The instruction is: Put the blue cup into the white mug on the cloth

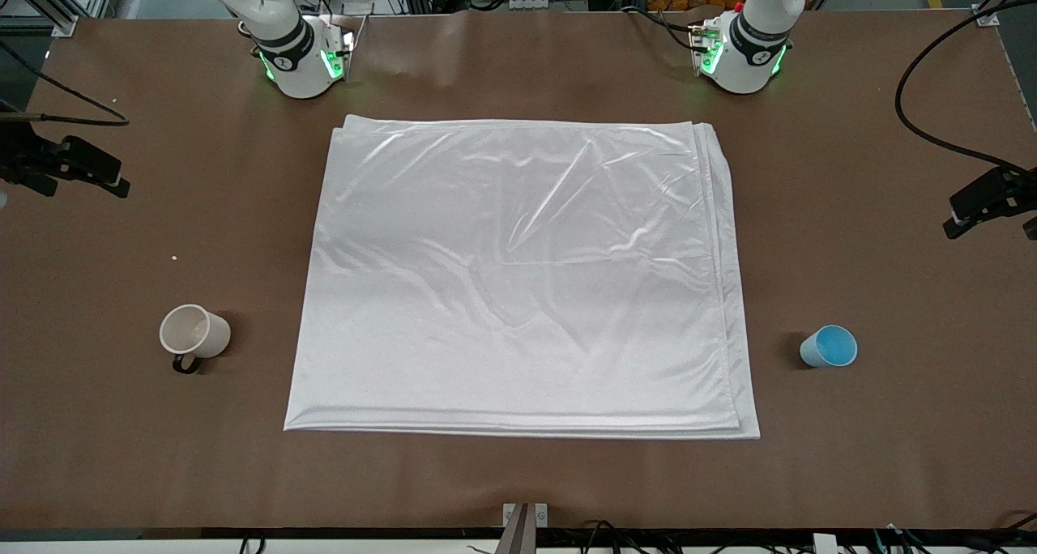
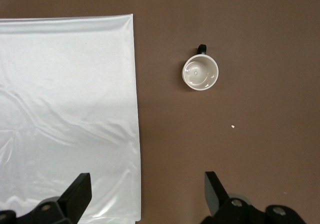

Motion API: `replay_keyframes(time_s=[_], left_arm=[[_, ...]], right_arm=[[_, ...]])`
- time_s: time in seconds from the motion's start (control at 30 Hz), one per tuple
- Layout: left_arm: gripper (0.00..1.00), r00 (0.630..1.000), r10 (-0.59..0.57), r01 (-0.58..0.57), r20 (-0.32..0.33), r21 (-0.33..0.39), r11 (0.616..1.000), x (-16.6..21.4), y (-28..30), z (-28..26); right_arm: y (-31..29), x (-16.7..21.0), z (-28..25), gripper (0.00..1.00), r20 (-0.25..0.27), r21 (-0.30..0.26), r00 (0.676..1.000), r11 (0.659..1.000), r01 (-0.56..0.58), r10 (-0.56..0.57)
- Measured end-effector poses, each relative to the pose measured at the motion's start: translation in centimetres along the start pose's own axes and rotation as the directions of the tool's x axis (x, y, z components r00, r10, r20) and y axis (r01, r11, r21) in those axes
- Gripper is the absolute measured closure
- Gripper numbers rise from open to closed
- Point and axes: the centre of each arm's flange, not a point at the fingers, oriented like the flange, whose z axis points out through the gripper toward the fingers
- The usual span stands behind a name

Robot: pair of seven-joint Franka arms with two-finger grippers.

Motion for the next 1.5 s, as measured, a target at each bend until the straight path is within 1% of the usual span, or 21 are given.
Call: replay_keyframes(time_s=[0.3,0.47,0.57,0.7,0.87,0.97,1.1,1.27,1.43,1.5], left_arm=[[0.0,1.0,0.0,0.0,0.005,0.0,1.0,0.0,0.0,0.3],[0.0,1.0,-0.005,0.005,0.03,0.0,1.0,0.2,-0.4,1.7],[0.0,0.997,-0.012,0.013,0.072,-0.002,1.0,0.6,-1.0,4.3],[0.0,0.991,-0.027,0.027,0.129,-0.002,1.0,1.7,-2.2,9.3],[0.0,0.988,-0.028,0.019,0.154,0.06,0.998,3.5,-4.5,16.5],[0.0,0.985,-0.026,0.014,0.168,0.072,0.997,4.2,-5.3,20.3],[0.0,0.984,-0.032,0.021,0.176,0.065,0.998,4.7,-6.1,24.7],[0.0,0.984,-0.037,0.028,0.172,0.055,0.998,5.1,-6.9,29.6],[0.01,0.979,-0.041,0.032,0.202,0.047,0.998,4.8,-7.4,33.7],[0.02,0.975,-0.041,0.032,0.217,0.044,0.999,4.6,-7.4,34.9]], right_arm=[[-0.6,0.3,0.6,0.0,0.012,0.0,1.0,1.0,0.016,-0.016],[-0.9,0.3,0.7,0.0,0.015,-0.001,1.0,1.0,0.021,-0.021],[-0.9,0.3,0.7,0.0,0.015,-0.001,1.0,1.0,0.021,-0.021],[-0.9,0.3,0.8,0.0,0.016,-0.001,1.0,1.0,0.021,-0.021],[-0.6,0.5,1.1,0.0,0.023,-0.002,1.0,1.0,0.016,-0.016],[0.1,1.1,2.1,0.0,0.041,-0.003,0.999,1.0,0.004,-0.003],[1.9,2.8,5.0,0.0,0.072,-0.002,0.997,1.0,-0.007,0.008],[4.8,6.0,10.2,0.0,0.083,0.005,0.996,1.0,0.029,-0.029],[7.6,8.8,16.2,0.0,0.098,0.012,0.994,0.999,0.052,-0.053],[8.5,9.7,18.2,0.0,0.095,0.013,0.994,0.998,0.056,-0.056]])
